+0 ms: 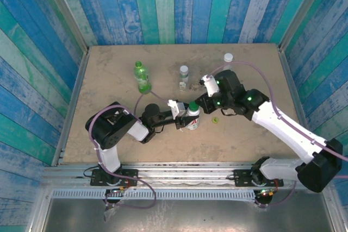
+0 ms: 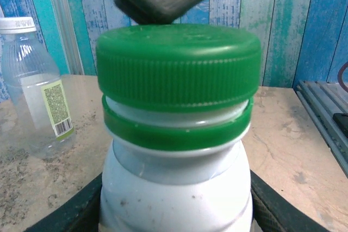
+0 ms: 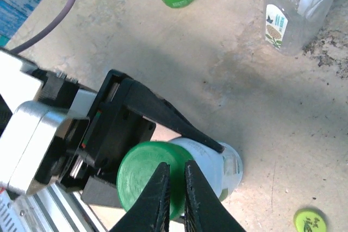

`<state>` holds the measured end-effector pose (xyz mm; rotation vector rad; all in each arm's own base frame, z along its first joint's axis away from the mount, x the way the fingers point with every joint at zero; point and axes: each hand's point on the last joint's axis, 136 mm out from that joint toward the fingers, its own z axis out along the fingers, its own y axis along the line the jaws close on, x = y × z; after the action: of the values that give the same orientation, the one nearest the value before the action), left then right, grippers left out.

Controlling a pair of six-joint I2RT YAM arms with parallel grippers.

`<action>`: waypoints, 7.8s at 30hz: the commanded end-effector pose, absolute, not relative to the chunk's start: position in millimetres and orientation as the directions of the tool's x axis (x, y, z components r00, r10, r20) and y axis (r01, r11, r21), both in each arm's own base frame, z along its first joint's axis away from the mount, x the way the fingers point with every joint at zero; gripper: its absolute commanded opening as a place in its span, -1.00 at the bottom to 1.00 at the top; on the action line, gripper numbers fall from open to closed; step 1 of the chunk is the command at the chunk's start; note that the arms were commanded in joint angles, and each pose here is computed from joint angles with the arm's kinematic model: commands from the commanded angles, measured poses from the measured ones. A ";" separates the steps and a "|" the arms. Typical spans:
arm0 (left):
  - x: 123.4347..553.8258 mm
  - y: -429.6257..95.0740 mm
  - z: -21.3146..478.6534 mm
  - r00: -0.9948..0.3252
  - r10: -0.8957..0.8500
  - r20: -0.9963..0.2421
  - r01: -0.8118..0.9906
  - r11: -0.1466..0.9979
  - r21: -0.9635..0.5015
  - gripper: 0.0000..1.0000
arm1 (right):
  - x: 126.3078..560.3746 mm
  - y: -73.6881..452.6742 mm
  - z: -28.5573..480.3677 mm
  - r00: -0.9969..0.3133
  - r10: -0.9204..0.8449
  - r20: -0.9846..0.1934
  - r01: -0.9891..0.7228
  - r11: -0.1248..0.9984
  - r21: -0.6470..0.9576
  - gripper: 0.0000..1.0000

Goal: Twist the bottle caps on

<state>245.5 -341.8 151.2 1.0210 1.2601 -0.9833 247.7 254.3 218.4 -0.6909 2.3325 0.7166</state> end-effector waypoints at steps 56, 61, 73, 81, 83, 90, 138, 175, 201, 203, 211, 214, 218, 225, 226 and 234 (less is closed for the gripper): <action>223.3 -335.9 134.0 0.067 0.113 -0.991 0.980 0.179 0.087 0.08 | 204.2 259.7 234.8 0.117 -0.646 -0.754 -0.977 0.062 -0.205 0.60; 222.5 -336.8 131.2 0.065 0.120 -0.991 0.982 0.169 0.085 0.09 | 211.7 265.8 227.0 0.107 -0.685 -0.720 -0.991 -0.018 -0.131 0.39; 222.4 -338.0 130.3 0.064 0.121 -0.991 0.983 0.165 0.084 0.10 | 223.2 263.9 215.4 0.046 -0.700 -0.713 -0.998 -0.009 -0.055 0.00; 223.2 -338.7 130.1 0.060 0.120 -0.991 0.984 0.163 0.079 0.10 | 229.0 266.0 210.1 0.017 -0.713 -0.701 -0.999 0.009 -0.033 -0.01; 223.5 -339.0 130.7 0.061 0.119 -0.991 0.983 0.163 0.080 0.10 | 229.2 266.8 210.5 0.012 -0.713 -0.702 -1.000 0.008 -0.025 -0.07; 228.5 -338.2 131.0 0.051 0.120 -0.991 0.979 0.192 0.073 0.08 | 227.8 267.3 202.3 -0.076 -0.723 -0.686 -0.997 0.062 0.045 -0.22; 233.0 -336.8 139.4 -0.002 0.126 -0.992 0.975 0.222 0.026 0.08 | 236.4 256.7 243.7 -0.316 -0.682 -0.660 -0.889 0.456 -0.045 0.19; 238.6 -337.9 136.5 -0.053 0.128 -0.990 0.970 0.243 -0.020 0.05 | 227.3 250.2 186.0 -0.658 -0.568 -0.495 -0.703 0.699 0.133 -0.15; 243.4 -339.3 136.5 -0.119 0.156 -0.981 0.962 0.263 -0.075 0.05 | 255.6 269.1 212.2 -0.710 -0.382 -0.592 -0.585 0.787 0.194 -0.35; 245.3 -338.8 137.5 -0.118 0.152 -0.981 0.959 0.274 -0.073 0.05 | 255.9 266.6 207.6 -0.721 -0.378 -0.581 -0.572 0.798 0.190 -0.37; 235.7 -339.5 139.9 -0.102 0.151 -0.983 0.973 0.220 -0.067 0.06 | 242.4 272.1 226.1 -0.610 -0.453 -0.650 -0.703 0.688 0.181 0.19; 228.4 -336.8 146.9 -0.091 0.124 -0.988 0.983 0.171 -0.069 0.06 | 227.3 271.1 235.0 -0.453 -0.552 -0.701 -0.839 0.529 0.126 0.27; 216.9 -337.1 149.4 -0.049 0.123 -0.991 0.994 0.104 -0.036 0.07 | 207.2 271.8 243.3 -0.200 -0.596 -0.778 -0.961 0.273 0.037 0.33; 207.6 -336.3 148.4 -0.010 0.129 -0.992 0.999 0.053 -0.003 0.08 | 217.4 269.9 234.1 -0.116 -0.625 -0.772 -0.988 0.153 0.024 0.28; 207.9 -336.0 148.6 -0.009 0.129 -0.992 0.999 0.053 -0.002 0.08 | 217.6 270.7 231.2 -0.117 -0.635 -0.763 -0.989 0.143 0.033 0.26; 208.2 -336.5 147.2 -0.010 0.130 -0.991 0.999 0.053 -0.003 0.08 | 226.5 270.2 213.3 -0.164 -0.667 -0.727 -0.986 0.129 0.104 0.03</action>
<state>220.6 -340.6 149.8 1.2290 1.3244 -1.0800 230.3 270.3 210.1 -1.5478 1.9182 0.7815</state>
